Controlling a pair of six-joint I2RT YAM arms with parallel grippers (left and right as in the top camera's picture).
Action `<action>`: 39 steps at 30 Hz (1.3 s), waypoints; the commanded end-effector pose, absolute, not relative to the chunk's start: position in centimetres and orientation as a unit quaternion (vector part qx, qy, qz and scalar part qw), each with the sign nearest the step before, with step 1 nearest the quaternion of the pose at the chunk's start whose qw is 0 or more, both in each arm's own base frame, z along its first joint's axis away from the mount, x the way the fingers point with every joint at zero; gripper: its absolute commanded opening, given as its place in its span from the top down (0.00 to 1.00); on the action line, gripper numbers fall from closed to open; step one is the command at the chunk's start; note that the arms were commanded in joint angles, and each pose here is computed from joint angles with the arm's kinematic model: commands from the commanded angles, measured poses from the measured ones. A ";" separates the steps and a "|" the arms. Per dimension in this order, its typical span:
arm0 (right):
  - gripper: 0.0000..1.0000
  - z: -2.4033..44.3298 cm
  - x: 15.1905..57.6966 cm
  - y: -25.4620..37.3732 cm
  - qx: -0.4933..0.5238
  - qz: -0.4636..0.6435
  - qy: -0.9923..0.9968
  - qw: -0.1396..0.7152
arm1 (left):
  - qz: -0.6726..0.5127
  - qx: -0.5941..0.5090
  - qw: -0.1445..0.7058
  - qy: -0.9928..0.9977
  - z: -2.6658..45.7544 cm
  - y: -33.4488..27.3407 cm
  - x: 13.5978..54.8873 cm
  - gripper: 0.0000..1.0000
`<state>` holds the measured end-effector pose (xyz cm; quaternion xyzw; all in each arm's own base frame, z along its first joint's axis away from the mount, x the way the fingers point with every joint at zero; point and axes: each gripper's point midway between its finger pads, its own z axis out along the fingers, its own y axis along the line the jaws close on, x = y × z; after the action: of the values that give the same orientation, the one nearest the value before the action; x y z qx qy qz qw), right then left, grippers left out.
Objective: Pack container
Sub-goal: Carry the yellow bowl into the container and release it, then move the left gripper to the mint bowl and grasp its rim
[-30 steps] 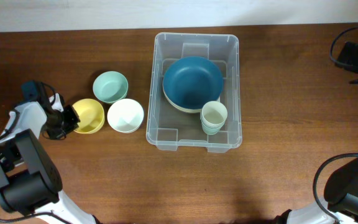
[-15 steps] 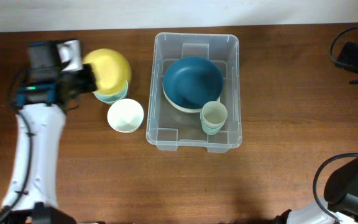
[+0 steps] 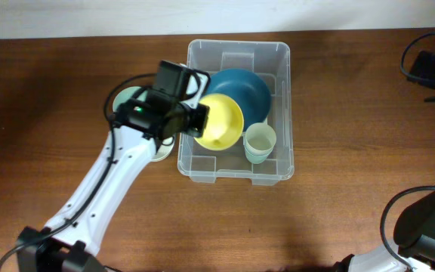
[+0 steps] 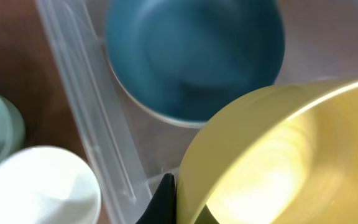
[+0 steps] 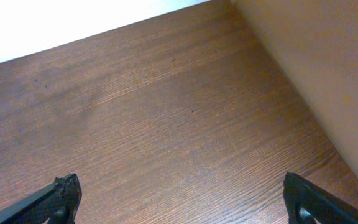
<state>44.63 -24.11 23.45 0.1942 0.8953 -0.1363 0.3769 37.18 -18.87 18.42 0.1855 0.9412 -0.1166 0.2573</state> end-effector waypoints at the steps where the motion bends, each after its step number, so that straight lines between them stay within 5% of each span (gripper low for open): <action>1: 0.01 23.5 44.5 -24.6 0.204 -0.141 0.892 0.377 | -0.097 0.200 0.228 0.948 16.4 -19.1 36.7 0.99; 10: 0.01 23.5 44.5 -24.6 0.204 -0.141 0.892 0.377 | -0.089 0.205 0.185 0.957 14.2 -19.2 35.8 0.98; 12: 0.01 23.5 44.5 -24.6 0.204 -0.141 0.892 0.377 | -0.087 0.205 0.177 0.959 14.0 -19.0 35.4 0.74; 13: 0.01 23.5 44.5 -24.6 0.204 -0.141 0.892 0.377 | -0.087 0.205 0.176 0.959 14.0 -19.0 35.4 0.46; 15: 0.01 23.6 44.5 -24.6 0.204 -0.141 0.892 0.377 | -0.087 0.205 0.178 0.959 14.1 -19.0 35.5 0.31; 20: 0.01 23.5 44.5 -24.6 0.204 -0.141 0.892 0.377 | -0.083 0.195 0.210 0.954 16.0 -18.7 37.1 0.30; 28: 0.01 23.5 44.5 -24.6 0.204 -0.141 0.892 0.377 | 0.030 0.080 0.321 0.943 23.6 -9.5 43.7 0.25; 39: 0.01 23.5 44.5 -24.6 0.204 -0.141 0.892 0.377 | 0.017 -0.059 0.251 0.966 18.0 0.3 45.6 0.25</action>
<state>44.63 -24.11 23.45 0.1939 0.8954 -0.1365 0.3769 44.93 -0.20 21.02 -0.0352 0.9564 0.0457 0.2863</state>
